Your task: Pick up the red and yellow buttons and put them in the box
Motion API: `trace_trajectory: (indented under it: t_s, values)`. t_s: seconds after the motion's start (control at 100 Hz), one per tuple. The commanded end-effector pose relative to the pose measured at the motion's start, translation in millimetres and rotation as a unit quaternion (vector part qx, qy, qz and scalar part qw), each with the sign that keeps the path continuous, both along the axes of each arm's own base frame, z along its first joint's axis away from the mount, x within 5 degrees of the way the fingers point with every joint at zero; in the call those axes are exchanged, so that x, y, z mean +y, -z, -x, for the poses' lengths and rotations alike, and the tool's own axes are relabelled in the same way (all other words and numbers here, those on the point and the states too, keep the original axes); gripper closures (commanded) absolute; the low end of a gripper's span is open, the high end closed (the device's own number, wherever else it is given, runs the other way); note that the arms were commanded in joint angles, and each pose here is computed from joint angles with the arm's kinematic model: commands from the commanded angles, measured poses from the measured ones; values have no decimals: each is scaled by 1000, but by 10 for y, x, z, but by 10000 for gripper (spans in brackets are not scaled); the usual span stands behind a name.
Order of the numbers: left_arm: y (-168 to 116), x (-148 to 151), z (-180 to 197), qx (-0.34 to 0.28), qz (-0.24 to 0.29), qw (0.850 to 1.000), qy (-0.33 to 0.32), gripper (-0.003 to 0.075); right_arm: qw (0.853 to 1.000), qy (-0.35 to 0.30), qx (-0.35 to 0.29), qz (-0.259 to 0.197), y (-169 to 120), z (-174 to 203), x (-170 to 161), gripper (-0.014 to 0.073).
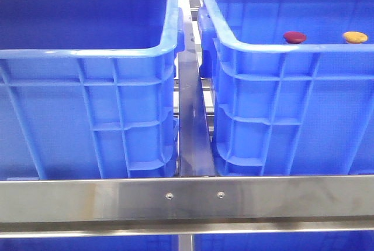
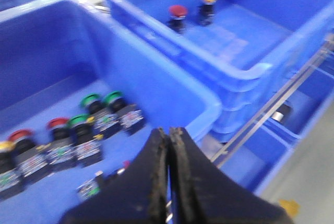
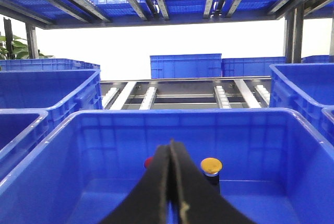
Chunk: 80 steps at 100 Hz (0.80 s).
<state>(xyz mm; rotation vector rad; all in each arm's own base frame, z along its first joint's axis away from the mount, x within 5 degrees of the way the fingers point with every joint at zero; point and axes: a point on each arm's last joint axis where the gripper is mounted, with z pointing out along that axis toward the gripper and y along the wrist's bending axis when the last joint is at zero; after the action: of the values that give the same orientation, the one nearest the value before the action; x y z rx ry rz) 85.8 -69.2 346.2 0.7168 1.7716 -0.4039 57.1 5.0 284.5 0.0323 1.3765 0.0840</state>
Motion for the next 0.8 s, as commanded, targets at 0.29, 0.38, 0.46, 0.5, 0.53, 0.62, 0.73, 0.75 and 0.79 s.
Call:
trace_trajectory:
  t_s: [0.29, 0.38, 0.46, 0.5, 0.53, 0.62, 0.73, 0.75, 0.79]
  values:
    - [36, 368, 76, -69, 40, 986, -143, 740, 1000, -4, -10, 2, -84, 11, 10, 664]
    - [117, 419, 48, -83, 41, 980, -175, 740, 1000, -4, -10, 2, -84, 11, 10, 664]
    - [192, 477, 81, -111, 47, 972, -200, 740, 1000, -4, -10, 2, -84, 11, 10, 664]
    - [237, 511, 108, -130, 46, 967, -214, 740, 1000, -4, -10, 2, -84, 11, 10, 664]
    - [274, 532, 122, -143, 42, 963, -224, 740, 1000, -4, -10, 2, -84, 11, 10, 664]
    - [410, 587, 151, -173, 46, 950, -254, 740, 1000, -4, -10, 2, -84, 11, 10, 664]
    - [598, 639, 193, -198, 67, 934, -288, 740, 1000, -4, -10, 2, -84, 11, 10, 664]
    - [621, 645, 207, -198, 75, 933, -292, 740, 1000, -4, -10, 2, -84, 11, 10, 664]
    - [705, 659, 219, -190, 81, 930, -303, 740, 1000, -4, -10, 2, -84, 11, 10, 664]
